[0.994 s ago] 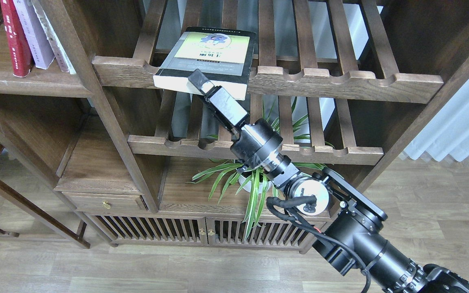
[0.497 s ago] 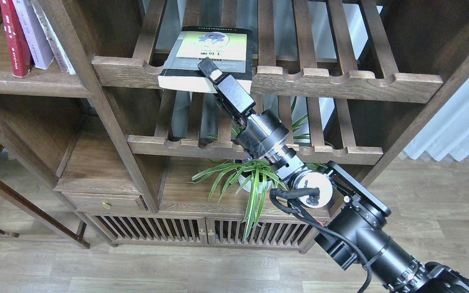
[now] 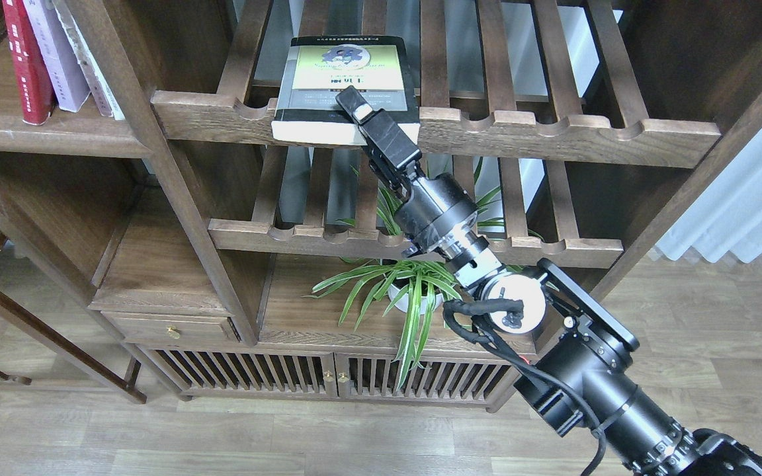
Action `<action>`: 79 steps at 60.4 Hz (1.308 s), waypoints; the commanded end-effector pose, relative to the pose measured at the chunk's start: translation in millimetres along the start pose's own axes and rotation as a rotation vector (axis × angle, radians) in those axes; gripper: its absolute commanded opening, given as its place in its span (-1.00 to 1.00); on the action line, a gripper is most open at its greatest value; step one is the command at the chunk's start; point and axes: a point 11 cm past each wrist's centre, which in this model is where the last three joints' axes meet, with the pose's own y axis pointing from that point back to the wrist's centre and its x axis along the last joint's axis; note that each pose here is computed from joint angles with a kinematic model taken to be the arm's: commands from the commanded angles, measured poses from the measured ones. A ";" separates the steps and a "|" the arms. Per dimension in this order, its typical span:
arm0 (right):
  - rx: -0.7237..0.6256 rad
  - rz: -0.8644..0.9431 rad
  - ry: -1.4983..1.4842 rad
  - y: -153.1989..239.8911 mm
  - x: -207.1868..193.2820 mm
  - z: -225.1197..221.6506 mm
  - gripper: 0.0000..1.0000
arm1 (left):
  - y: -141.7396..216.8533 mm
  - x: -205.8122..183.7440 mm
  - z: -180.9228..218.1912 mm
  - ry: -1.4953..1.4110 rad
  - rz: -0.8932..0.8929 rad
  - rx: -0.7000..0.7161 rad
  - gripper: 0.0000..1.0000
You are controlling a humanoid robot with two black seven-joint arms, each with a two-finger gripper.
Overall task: Organize books on shelf
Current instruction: 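Grasp the white book's edge with the right gripper and pull it down, then lower the white book and grip it with both grippers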
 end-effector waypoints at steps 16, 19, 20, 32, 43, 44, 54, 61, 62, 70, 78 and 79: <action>-0.018 -0.104 -0.111 36.5 -15.7 32.8 -0.94 | 3.2 2.9 -4.7 0.004 0.011 0.011 1.00; -0.031 -0.114 -0.152 48.9 -18.7 47.2 -0.94 | 4.3 3.0 -7.5 0.016 0.012 0.016 1.00; -0.034 -0.120 -0.166 53.1 -19.8 51.7 -0.94 | 5.4 3.9 -9.7 0.027 0.015 0.022 1.00; -0.059 -0.102 -0.257 85.9 -16.9 85.2 -0.93 | 13.7 3.7 -50.5 0.200 0.027 0.131 1.00; -0.090 -0.029 -0.332 112.2 -10.7 116.2 -0.93 | 34.6 -1.5 -112.0 0.425 0.085 0.326 1.00; -0.089 -0.026 -0.333 113.1 -10.4 116.6 -0.93 | 35.9 -1.8 -114.2 0.432 0.088 0.334 1.00; -0.130 0.069 -0.291 138.6 14.9 113.2 -0.91 | 37.2 -13.2 -144.3 0.521 0.093 0.420 1.00; -0.171 0.167 -0.235 165.4 40.8 103.5 -0.92 | 36.6 -24.0 -154.1 0.536 0.072 0.445 1.00; -0.175 0.175 -0.232 168.0 42.5 103.1 -0.93 | 36.4 -25.7 -155.1 0.538 0.068 0.447 1.00; -0.205 0.205 -0.234 179.6 47.0 108.1 -0.92 | 36.1 -40.4 -162.4 0.566 0.037 0.462 1.00; -0.243 0.236 -0.235 187.8 55.1 112.6 -0.92 | 33.6 -49.1 -166.2 0.581 0.021 0.453 1.00; -0.247 0.238 -0.234 188.0 55.8 112.7 -0.92 | 33.2 -49.8 -167.3 0.583 0.019 0.454 1.00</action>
